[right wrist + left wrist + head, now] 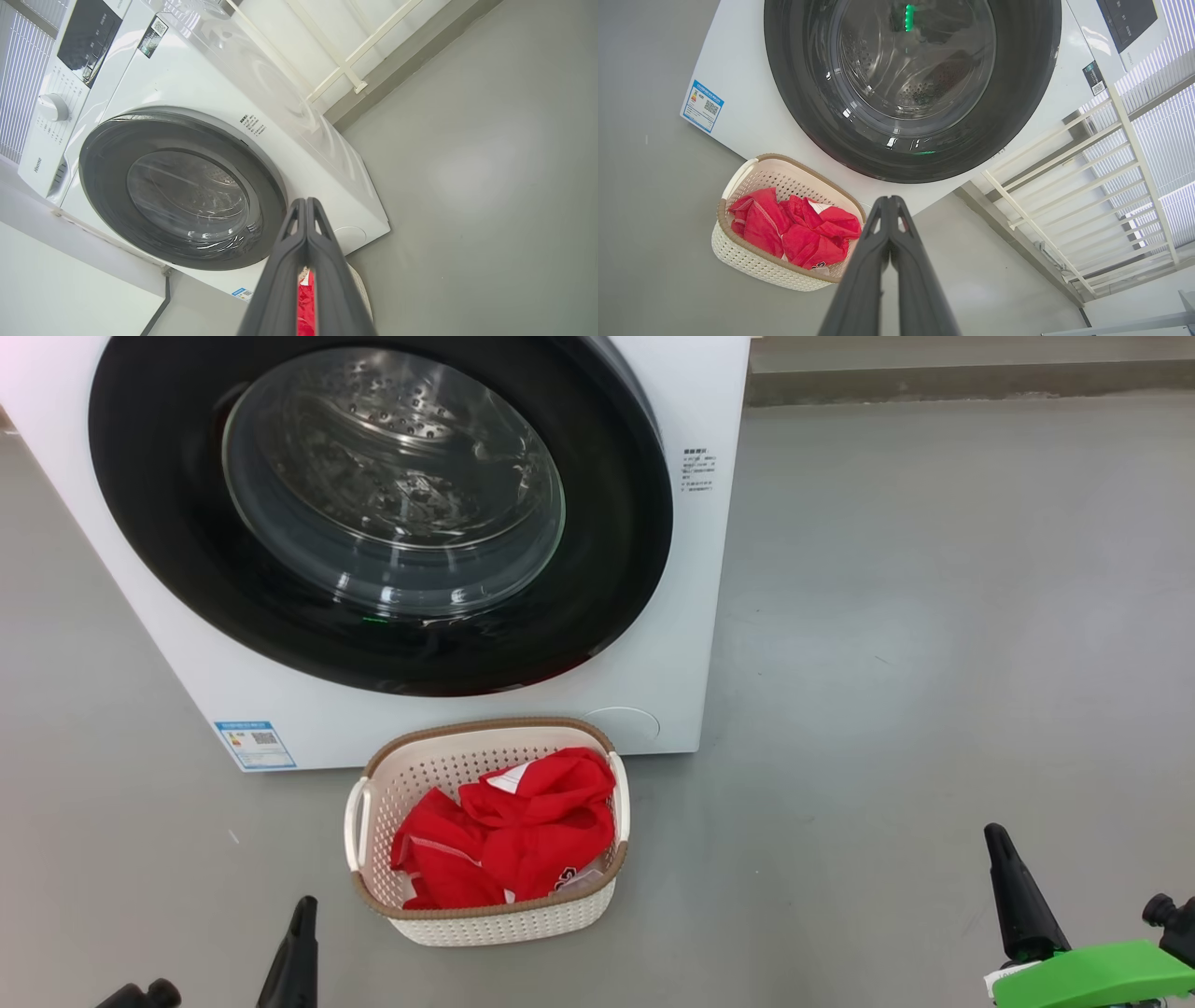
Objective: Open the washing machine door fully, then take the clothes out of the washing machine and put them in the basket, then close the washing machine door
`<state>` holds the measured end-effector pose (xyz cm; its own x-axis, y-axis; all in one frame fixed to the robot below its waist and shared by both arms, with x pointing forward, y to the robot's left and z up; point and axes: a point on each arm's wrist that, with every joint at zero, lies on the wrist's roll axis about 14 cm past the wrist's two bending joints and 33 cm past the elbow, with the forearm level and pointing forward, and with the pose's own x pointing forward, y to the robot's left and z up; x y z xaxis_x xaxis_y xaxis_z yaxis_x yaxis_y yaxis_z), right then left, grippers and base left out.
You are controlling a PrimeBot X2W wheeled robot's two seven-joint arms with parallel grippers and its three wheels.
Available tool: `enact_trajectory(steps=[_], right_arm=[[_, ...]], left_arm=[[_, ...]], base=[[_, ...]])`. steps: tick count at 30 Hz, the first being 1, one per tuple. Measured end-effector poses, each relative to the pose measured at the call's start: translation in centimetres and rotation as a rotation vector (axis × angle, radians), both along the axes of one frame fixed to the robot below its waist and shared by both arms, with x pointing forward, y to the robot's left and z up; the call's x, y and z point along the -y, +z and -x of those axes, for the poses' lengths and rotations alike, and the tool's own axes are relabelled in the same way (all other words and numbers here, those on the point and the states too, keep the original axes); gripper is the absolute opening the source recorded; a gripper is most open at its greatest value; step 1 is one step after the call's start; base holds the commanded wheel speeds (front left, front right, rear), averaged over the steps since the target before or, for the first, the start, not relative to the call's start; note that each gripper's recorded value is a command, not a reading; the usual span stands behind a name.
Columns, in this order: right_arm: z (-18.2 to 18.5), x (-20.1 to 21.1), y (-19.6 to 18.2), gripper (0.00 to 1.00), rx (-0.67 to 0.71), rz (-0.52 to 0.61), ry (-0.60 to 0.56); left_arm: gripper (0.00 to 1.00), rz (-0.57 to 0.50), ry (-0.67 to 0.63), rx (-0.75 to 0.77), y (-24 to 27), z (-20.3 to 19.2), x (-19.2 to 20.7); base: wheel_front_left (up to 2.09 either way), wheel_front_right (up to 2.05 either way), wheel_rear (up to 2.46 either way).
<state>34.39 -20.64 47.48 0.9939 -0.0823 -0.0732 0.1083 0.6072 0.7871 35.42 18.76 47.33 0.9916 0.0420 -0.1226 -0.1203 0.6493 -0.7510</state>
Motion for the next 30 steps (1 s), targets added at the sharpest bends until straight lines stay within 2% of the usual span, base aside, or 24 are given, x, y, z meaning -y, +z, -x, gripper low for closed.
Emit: enact_trajectory(steps=[30], right_arm=[[-1.4, 0.0, 0.0, 0.00, 0.004, -0.313, -0.008]], left_arm=[[0.00, 0.338, 0.008, -0.005, -0.1, -1.0, 0.0]], base=[[0.00, 0.00, 0.00]])
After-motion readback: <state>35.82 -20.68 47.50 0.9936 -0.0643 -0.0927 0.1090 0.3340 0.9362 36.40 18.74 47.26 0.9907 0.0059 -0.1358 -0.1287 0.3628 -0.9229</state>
